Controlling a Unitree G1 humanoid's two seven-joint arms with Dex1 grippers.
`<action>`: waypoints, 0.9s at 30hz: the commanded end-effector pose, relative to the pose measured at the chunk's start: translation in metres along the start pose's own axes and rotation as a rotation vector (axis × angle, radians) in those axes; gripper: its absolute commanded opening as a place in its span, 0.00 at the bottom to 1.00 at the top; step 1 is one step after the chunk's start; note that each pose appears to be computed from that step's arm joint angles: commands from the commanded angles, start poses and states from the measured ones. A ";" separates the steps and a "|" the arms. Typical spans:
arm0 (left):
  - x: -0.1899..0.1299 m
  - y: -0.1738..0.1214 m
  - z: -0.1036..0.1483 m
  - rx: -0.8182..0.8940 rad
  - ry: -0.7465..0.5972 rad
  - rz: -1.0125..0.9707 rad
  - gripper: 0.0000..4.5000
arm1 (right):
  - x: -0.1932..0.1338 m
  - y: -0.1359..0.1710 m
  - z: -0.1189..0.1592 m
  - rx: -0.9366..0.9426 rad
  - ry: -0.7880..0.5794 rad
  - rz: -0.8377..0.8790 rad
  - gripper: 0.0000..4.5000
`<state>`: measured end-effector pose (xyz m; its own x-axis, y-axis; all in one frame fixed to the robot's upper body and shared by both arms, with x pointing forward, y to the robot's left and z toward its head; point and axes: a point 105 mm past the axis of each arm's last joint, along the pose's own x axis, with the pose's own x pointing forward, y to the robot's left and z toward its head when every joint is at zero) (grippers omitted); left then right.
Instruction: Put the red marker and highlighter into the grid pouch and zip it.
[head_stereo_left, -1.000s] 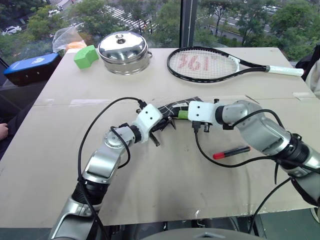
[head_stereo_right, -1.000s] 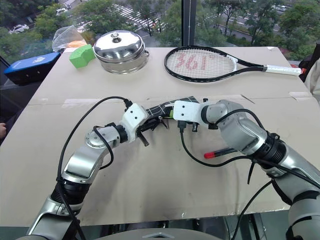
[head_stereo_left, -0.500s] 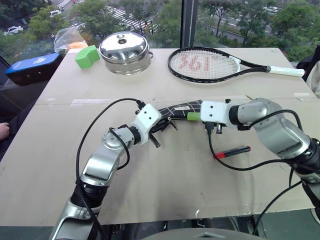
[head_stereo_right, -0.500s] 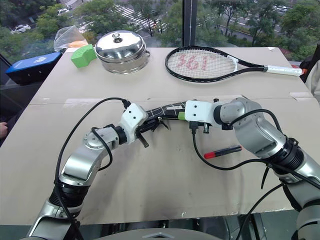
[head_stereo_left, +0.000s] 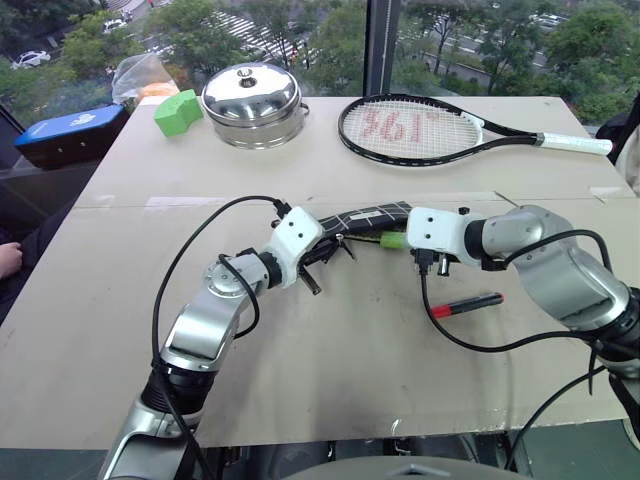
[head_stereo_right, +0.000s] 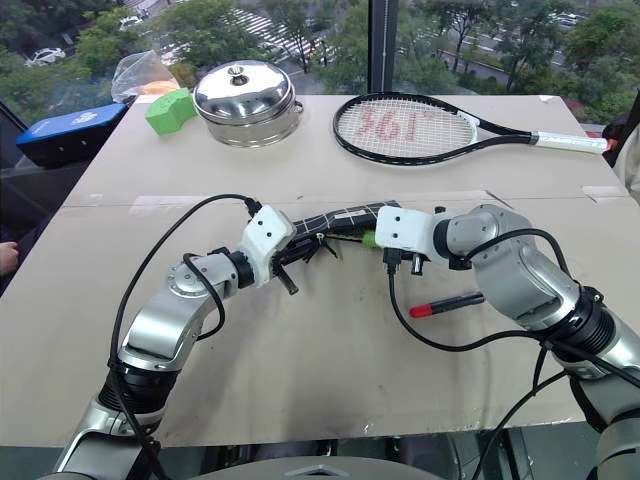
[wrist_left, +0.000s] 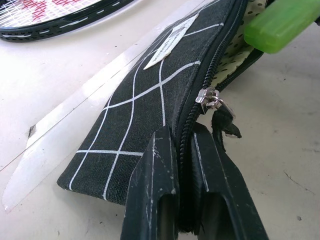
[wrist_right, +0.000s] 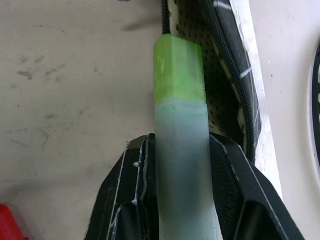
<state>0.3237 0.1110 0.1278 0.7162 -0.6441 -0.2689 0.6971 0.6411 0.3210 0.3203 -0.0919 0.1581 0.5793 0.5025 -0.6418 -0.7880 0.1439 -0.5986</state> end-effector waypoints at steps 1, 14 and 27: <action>-0.003 -0.002 0.018 0.068 -0.053 -0.013 0.00 | -0.003 -0.017 -0.001 0.035 0.005 -0.081 0.18; 0.001 -0.020 0.019 0.149 -0.070 -0.098 0.00 | 0.055 -0.023 0.040 -0.048 -0.153 -0.085 0.18; -0.003 -0.001 0.007 0.012 -0.036 -0.026 0.00 | -0.036 0.009 0.008 0.240 -0.399 0.136 0.99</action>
<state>0.3182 0.1048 0.1246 0.6784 -0.6816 -0.2743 0.7336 0.6079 0.3039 0.3071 -0.0976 0.1543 0.4192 0.7573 -0.5007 -0.8967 0.2591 -0.3588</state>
